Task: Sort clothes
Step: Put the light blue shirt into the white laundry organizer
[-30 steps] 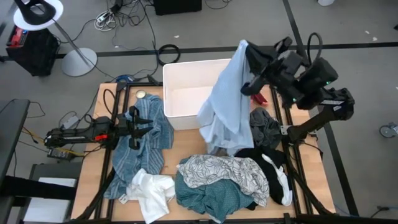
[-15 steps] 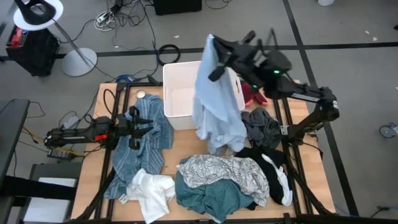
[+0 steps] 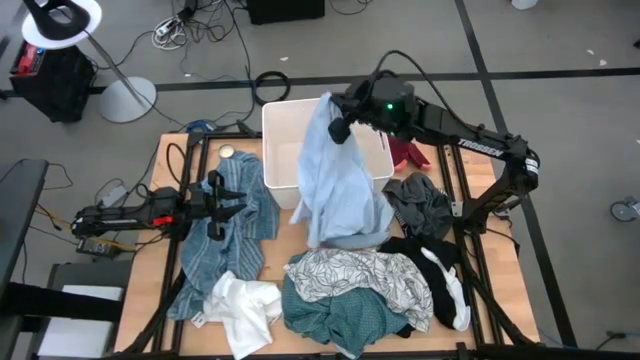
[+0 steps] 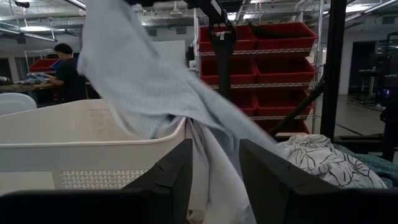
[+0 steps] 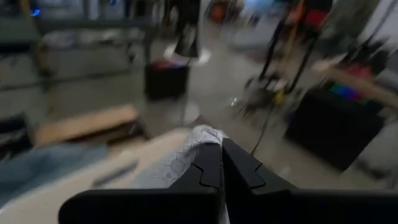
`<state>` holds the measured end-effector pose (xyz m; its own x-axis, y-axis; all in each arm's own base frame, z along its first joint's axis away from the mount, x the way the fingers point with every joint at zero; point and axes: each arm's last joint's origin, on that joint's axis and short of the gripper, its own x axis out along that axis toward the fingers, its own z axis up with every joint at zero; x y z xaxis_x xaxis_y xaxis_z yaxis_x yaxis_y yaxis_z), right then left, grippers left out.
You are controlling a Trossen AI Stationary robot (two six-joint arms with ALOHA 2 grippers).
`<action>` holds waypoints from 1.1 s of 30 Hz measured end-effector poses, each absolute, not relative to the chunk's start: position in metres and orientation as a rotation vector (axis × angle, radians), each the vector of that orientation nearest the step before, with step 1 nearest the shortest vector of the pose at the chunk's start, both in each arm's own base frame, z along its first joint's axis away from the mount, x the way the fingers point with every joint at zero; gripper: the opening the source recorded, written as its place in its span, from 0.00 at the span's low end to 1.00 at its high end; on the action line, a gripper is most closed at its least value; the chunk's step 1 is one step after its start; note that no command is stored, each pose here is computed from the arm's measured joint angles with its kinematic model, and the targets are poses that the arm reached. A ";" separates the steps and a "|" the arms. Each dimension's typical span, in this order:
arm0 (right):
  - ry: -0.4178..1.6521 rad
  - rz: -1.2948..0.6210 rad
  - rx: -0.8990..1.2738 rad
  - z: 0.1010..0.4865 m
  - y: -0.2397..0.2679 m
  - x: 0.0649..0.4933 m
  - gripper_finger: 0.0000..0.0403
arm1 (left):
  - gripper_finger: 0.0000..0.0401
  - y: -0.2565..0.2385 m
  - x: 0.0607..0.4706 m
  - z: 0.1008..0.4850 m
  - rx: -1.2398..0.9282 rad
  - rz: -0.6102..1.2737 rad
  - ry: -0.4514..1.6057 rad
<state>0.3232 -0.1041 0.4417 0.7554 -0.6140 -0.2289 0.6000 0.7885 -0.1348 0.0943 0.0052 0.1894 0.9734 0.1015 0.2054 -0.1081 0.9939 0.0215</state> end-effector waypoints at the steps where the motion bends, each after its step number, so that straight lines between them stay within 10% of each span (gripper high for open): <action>1: 0.305 -0.640 -0.028 0.435 -0.105 0.324 0.00 | 0.34 0.005 0.094 0.189 0.033 0.106 -0.205; 16: 0.707 -0.516 0.225 0.347 -0.114 0.352 0.04 | 0.34 0.005 0.094 0.189 0.033 0.106 -0.205; 33: 0.696 -0.570 0.285 0.368 -0.114 0.324 0.46 | 0.34 0.005 0.094 0.189 0.033 0.106 -0.206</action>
<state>0.3239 -0.1144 0.3680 0.6244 -0.3970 -0.6728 0.5810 0.8117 0.0603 0.0944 0.0052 0.1894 0.9734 0.1015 0.2055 -0.1083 0.9939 0.0218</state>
